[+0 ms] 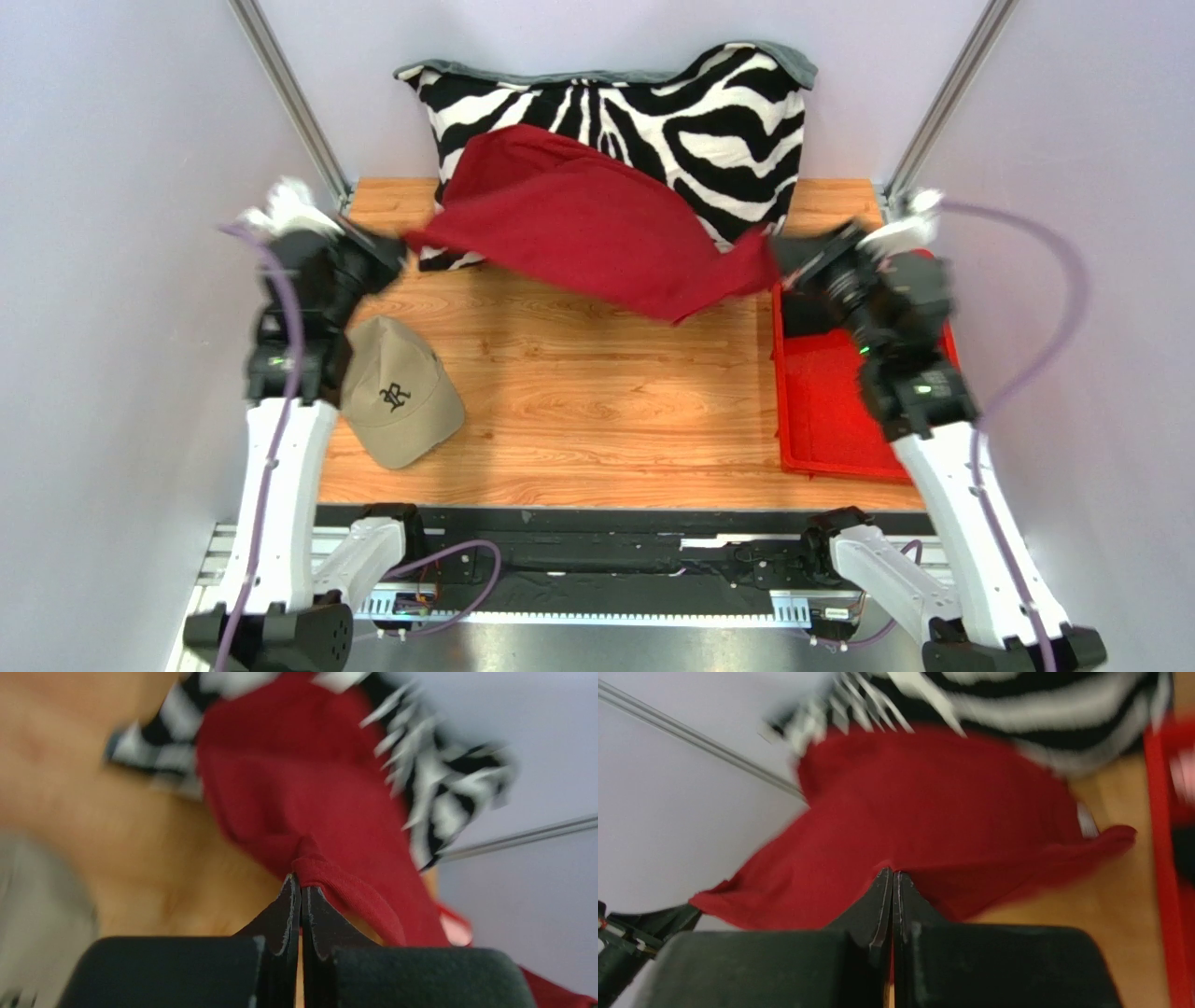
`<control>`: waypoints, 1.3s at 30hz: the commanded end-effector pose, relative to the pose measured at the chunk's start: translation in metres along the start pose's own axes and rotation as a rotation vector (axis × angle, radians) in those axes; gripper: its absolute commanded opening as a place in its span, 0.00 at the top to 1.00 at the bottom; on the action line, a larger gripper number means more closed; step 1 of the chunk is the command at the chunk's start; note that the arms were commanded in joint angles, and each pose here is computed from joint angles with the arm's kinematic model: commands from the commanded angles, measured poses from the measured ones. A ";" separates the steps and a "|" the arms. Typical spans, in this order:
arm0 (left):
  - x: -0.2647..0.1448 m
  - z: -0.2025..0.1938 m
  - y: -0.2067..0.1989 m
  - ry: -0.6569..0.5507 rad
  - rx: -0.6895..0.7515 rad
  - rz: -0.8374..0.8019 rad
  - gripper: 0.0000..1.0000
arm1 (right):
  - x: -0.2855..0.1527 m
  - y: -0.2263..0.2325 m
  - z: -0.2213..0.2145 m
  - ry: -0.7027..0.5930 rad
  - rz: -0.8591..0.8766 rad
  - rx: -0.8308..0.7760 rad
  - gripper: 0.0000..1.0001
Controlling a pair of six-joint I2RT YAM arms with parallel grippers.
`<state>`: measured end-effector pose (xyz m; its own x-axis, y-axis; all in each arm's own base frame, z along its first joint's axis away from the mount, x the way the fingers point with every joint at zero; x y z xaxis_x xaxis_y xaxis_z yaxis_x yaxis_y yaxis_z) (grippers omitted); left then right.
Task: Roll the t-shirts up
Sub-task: Flatten out the T-shirt at the center of the board.
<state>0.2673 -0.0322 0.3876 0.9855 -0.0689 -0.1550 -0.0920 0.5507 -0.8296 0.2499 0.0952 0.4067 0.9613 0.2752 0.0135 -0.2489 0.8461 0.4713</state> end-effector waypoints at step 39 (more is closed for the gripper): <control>0.039 0.032 0.070 -0.028 0.091 0.367 1.00 | 0.077 0.003 0.015 0.149 -0.154 -0.129 1.00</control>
<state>0.2578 0.0379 0.2550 0.6947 0.2889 -0.6587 -0.6971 0.4962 -0.5175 0.2741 0.1201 0.3322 0.8550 0.2743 -0.4401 -0.0767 0.9062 0.4159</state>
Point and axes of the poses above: each gripper's point midway between its finger pads, its own x axis out along the fingers, its own y axis along the line the jaws close on, z = x × y, the point moved 6 cm from there along -x, back along the fingers, and after that the axes turned 15 degrees about -x, right-handed, at the moved point
